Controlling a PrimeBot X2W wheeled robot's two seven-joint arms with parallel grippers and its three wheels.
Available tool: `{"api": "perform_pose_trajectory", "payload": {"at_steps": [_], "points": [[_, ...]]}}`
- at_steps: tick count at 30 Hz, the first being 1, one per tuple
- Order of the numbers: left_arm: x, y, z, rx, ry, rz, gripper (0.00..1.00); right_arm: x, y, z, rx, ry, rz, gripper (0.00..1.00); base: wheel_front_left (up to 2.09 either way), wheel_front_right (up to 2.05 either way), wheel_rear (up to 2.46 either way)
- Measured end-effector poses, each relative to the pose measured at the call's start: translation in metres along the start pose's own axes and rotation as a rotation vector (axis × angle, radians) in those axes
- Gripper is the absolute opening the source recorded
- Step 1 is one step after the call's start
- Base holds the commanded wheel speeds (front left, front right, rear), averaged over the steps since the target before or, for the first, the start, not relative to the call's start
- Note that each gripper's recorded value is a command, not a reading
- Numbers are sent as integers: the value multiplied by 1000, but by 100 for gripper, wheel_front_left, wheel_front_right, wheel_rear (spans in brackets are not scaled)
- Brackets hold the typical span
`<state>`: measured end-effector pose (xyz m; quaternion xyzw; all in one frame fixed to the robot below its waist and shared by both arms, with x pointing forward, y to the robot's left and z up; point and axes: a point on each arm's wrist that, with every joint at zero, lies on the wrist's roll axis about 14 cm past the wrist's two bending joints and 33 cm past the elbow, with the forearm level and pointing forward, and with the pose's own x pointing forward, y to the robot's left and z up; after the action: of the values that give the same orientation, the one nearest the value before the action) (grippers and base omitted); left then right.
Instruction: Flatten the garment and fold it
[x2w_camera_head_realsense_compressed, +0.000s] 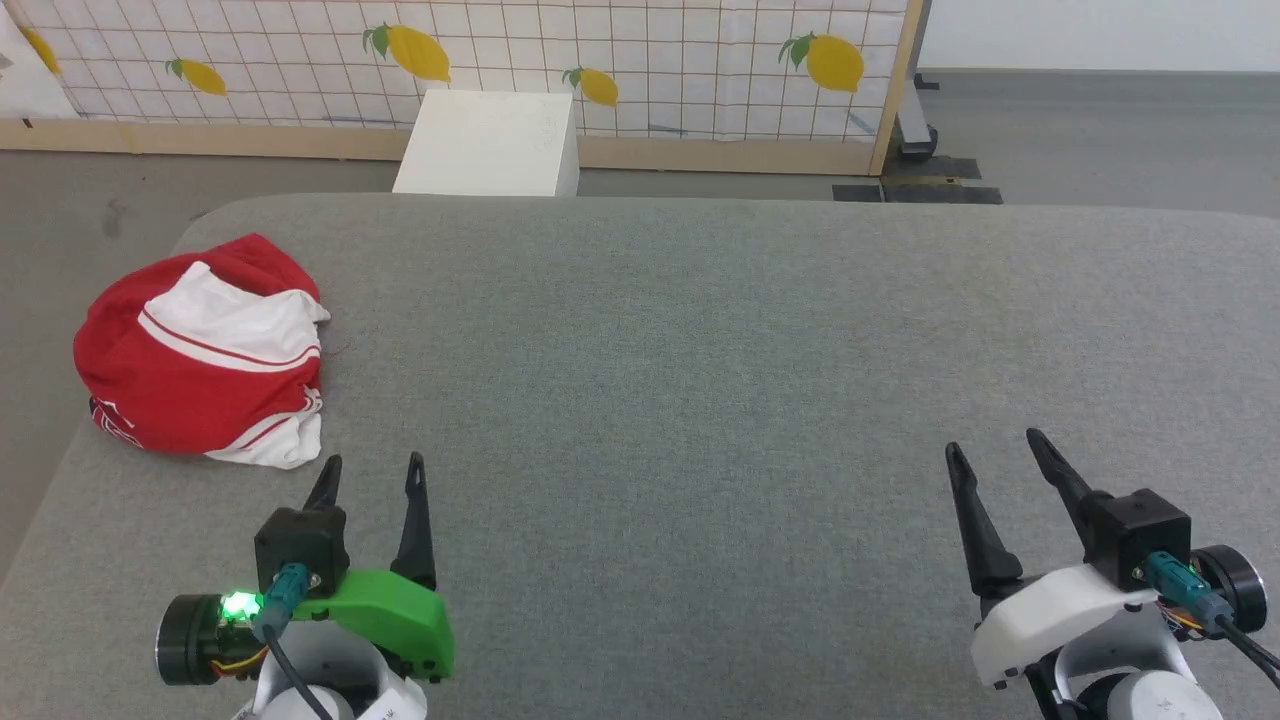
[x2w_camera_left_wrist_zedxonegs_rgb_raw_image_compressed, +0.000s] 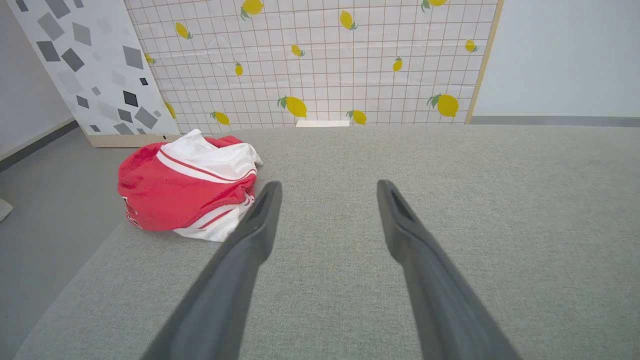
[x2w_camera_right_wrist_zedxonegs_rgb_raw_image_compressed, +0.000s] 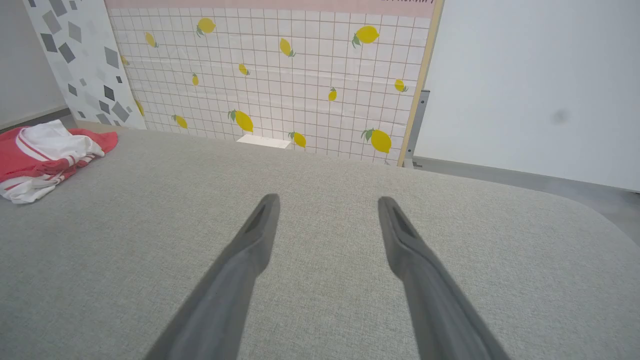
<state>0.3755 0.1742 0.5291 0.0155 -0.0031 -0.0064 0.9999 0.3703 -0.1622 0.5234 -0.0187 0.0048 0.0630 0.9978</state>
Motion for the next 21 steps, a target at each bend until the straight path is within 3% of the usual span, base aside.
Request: {"api": "perform_pose_trajectory", "payload": {"at_steps": [21], "points": [[-2,-8,-9,-11,-1,-11,100,-3,-13,4,39,-40,-38,100,0,0,0]]}}
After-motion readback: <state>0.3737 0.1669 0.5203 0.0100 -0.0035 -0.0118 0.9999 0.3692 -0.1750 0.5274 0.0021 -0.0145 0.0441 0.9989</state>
